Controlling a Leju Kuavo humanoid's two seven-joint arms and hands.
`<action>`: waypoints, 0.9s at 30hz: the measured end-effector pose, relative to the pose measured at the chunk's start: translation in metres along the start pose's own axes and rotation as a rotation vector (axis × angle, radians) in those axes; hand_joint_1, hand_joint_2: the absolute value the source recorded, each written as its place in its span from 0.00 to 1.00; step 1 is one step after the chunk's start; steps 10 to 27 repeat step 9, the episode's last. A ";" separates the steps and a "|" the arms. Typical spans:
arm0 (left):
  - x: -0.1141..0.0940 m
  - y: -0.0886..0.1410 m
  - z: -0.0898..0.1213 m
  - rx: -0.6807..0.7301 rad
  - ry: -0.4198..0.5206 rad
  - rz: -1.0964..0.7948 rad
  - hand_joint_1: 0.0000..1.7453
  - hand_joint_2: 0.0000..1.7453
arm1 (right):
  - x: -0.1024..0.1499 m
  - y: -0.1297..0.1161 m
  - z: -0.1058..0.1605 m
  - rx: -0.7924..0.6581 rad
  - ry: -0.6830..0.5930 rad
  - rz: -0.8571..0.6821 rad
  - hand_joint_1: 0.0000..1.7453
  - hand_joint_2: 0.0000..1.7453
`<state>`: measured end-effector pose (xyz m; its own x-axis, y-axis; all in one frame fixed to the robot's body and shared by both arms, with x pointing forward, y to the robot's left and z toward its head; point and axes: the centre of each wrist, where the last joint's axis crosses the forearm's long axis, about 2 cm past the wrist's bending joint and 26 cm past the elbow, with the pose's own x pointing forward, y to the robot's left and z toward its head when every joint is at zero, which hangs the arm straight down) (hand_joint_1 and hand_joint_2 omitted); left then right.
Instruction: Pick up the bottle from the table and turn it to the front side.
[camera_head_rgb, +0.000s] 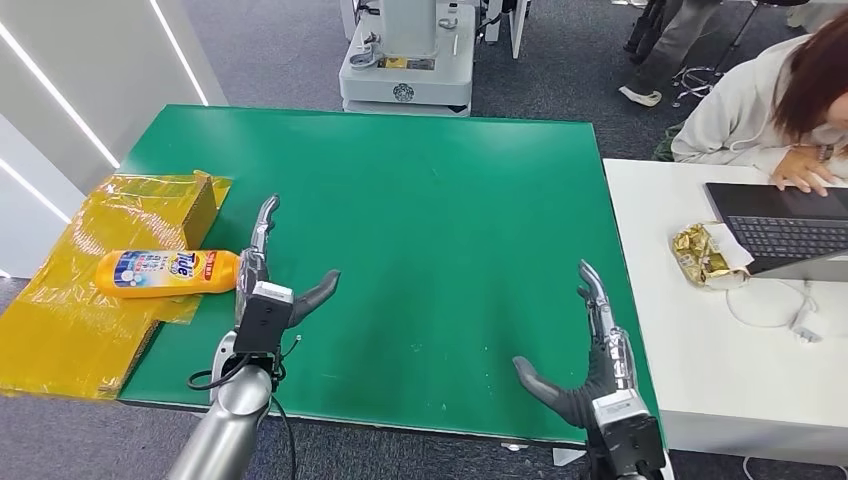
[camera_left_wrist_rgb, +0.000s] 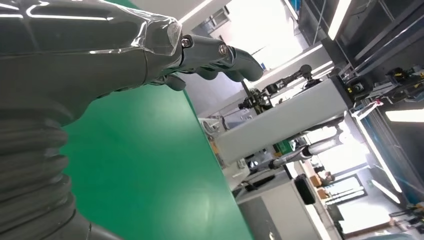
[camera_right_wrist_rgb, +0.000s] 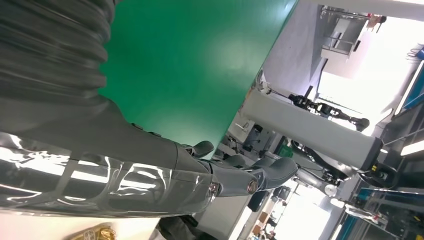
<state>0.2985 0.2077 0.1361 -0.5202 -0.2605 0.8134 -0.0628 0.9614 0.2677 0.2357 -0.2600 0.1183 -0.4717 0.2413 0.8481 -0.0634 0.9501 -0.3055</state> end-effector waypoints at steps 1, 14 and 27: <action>0.001 0.000 0.001 -0.002 -0.002 0.021 0.00 1.00 | 0.000 0.000 0.002 -0.005 0.003 -0.005 0.00 1.00; 0.007 -0.015 0.024 -0.100 0.113 0.377 0.00 1.00 | 0.000 0.014 0.016 -0.094 0.004 -0.139 0.00 1.00; 0.007 -0.015 0.024 -0.100 0.113 0.377 0.00 1.00 | 0.000 0.014 0.016 -0.094 0.004 -0.139 0.00 1.00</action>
